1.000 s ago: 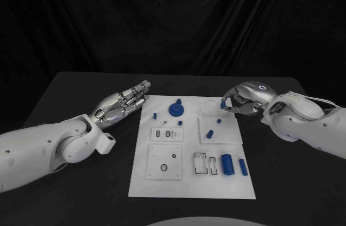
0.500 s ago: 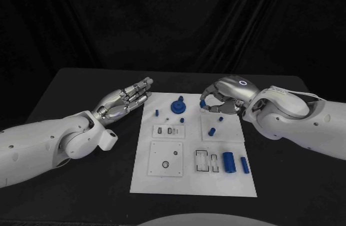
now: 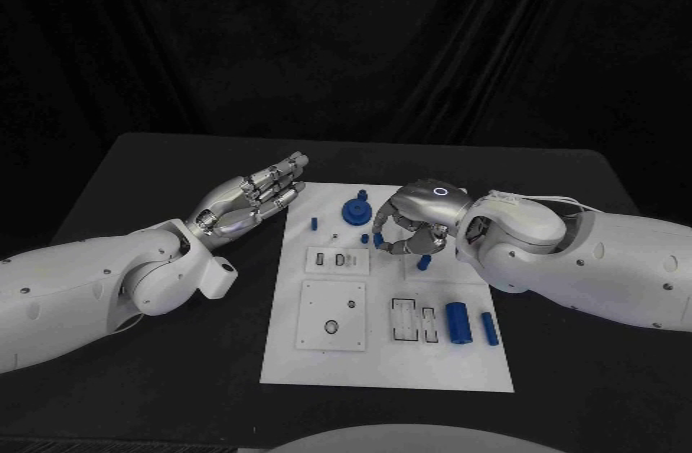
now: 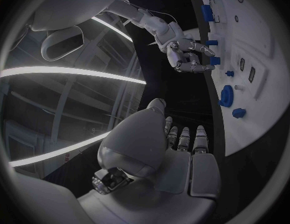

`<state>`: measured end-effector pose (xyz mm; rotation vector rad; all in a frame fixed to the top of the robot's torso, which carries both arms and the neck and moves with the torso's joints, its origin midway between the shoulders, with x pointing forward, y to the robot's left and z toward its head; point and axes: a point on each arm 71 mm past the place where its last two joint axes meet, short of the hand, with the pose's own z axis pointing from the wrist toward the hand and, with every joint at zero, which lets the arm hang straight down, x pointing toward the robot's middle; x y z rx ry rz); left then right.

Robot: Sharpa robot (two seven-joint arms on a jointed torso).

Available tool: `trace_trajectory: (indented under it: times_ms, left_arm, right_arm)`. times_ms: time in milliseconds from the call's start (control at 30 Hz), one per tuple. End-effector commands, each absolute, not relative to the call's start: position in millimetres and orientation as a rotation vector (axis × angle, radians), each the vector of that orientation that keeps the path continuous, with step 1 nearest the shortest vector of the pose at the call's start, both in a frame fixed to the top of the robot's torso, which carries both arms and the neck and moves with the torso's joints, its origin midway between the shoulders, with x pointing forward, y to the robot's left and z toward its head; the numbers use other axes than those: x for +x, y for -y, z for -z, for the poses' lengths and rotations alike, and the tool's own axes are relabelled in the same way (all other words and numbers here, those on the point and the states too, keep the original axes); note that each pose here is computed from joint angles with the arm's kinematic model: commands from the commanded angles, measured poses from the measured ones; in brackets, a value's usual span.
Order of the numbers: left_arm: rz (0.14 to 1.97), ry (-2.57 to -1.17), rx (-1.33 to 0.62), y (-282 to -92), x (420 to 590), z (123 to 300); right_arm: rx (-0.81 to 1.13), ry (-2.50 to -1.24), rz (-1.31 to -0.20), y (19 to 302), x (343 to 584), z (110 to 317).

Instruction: Assemble the parts on the task board

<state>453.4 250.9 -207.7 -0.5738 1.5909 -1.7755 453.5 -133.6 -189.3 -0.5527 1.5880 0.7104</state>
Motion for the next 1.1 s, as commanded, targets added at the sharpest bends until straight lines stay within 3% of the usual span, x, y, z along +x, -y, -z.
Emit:
trace_trajectory:
  times_ms: [33, 1100]
  left_arm:
    - [1.802, -1.575, -0.557, -248.4, 452.8, 206.1]
    - [1.808, -1.591, -0.557, -245.1, 454.3, 207.4]
  right_arm:
    - [-0.561, -1.635, -0.664, 132, 454, 196]
    - [-0.568, -1.625, -0.692, 111, 457, 207]
